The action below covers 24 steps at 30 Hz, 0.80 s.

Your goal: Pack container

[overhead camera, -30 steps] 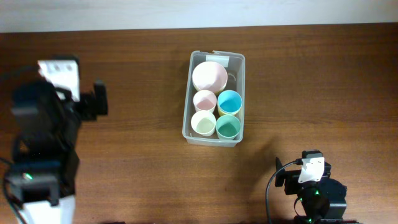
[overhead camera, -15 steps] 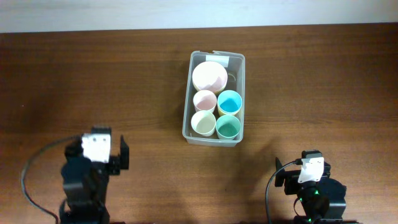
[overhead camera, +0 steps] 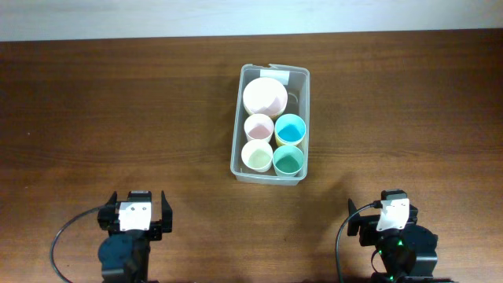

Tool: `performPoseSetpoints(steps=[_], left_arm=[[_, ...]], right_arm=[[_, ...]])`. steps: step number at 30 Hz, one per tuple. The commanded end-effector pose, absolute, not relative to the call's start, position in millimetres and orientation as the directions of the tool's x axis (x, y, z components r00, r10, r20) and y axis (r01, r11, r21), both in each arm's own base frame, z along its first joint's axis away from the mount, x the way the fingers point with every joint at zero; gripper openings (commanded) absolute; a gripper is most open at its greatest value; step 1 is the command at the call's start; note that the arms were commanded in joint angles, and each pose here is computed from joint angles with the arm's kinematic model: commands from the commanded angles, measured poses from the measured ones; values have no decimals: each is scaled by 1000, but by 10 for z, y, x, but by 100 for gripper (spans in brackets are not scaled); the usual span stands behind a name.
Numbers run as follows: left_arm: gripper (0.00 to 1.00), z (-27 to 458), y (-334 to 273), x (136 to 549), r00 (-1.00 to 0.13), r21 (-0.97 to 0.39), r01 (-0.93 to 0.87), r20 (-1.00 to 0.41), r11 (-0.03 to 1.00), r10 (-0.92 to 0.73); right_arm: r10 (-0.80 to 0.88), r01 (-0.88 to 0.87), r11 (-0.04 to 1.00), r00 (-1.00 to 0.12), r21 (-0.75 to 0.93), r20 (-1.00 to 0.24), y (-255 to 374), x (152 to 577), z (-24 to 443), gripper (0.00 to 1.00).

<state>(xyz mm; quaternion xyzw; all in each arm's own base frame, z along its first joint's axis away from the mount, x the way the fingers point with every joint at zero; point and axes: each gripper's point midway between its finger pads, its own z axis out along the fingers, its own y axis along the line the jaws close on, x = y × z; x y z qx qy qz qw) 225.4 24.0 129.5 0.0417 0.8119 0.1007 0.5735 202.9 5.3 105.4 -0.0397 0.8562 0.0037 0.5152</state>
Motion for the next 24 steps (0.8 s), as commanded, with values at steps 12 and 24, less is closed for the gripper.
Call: performPoseSetpoints(steps=[12, 24], left_arm=[[100, 1308, 188, 2263, -307, 191, -34, -936, 981, 172], [100, 1308, 188, 2263, -307, 191, -34, -936, 981, 172]], right_arm=[[-76, -90, 995, -456, -38, -887, 84, 2031, 1065, 99], [-76, -90, 995, -456, -38, -887, 84, 2031, 1065, 99]])
